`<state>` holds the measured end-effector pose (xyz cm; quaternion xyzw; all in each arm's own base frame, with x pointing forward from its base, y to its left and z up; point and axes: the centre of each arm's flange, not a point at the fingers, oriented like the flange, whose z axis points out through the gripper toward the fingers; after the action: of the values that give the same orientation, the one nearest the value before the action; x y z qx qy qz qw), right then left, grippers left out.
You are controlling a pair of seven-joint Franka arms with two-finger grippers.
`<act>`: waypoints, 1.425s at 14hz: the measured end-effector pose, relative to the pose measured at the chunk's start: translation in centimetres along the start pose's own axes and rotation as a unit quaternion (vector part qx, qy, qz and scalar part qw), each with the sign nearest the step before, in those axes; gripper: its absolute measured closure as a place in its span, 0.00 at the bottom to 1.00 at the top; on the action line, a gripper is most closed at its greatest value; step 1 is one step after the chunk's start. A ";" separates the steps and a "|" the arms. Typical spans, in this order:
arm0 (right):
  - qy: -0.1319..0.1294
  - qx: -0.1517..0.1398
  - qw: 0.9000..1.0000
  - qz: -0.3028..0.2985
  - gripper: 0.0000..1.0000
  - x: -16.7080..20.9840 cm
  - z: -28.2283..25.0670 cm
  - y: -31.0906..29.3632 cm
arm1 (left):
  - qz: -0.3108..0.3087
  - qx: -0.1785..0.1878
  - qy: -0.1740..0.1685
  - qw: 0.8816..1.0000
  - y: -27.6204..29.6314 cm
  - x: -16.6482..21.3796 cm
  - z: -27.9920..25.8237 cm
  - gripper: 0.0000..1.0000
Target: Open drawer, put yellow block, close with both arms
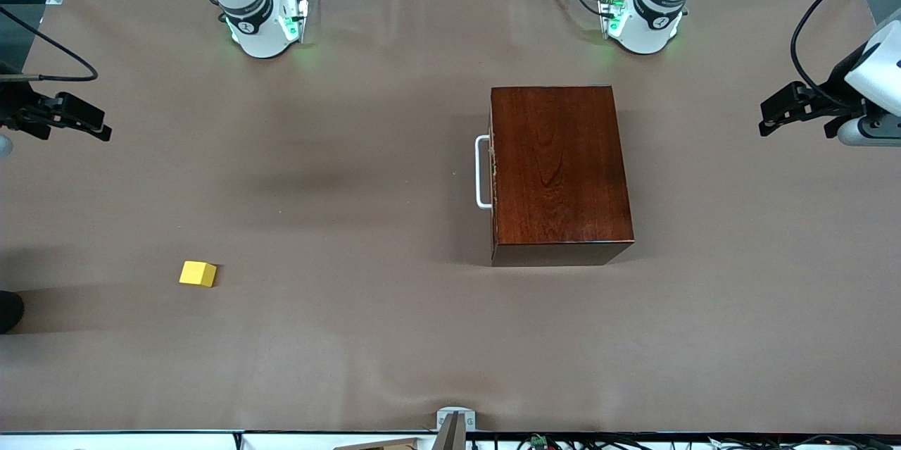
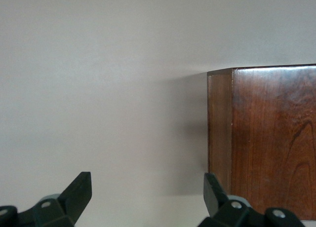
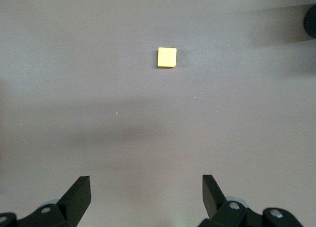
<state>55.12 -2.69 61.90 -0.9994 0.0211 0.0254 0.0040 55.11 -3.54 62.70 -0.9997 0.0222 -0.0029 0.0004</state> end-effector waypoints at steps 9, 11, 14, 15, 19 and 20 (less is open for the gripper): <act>0.000 0.000 1.000 0.000 0.00 0.0 0.0 0.0 | -0.001 0.000 0.002 1.000 -0.1 0.2 0.1 0.00; 0.000 0.000 1.000 0.000 0.00 0.0 0.0 0.0 | 0.000 -0.001 0.007 1.000 0.0 0.3 0.1 0.00; -0.007 0.000 1.000 -0.005 0.00 0.4 0.8 -0.5 | 0.004 -0.001 0.012 1.000 0.5 0.5 0.0 0.00; -0.010 -0.001 1.000 -0.006 0.00 0.7 1.1 -0.7 | 0.006 -0.001 0.012 1.000 0.7 0.5 0.2 0.00; -0.027 -0.001 1.000 -0.011 0.00 1.8 3.2 -1.0 | 0.013 -0.004 0.005 1.000 1.6 1.1 1.1 0.00; -0.034 -0.002 0.999 -0.013 0.00 2.3 4.0 -1.2 | 0.019 -0.005 0.005 1.000 2.2 1.2 1.3 0.00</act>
<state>57.22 -1.53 57.75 -0.9982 0.0076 0.0593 0.0032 56.25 -5.83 61.46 -0.9991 0.0407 -0.0076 -0.0045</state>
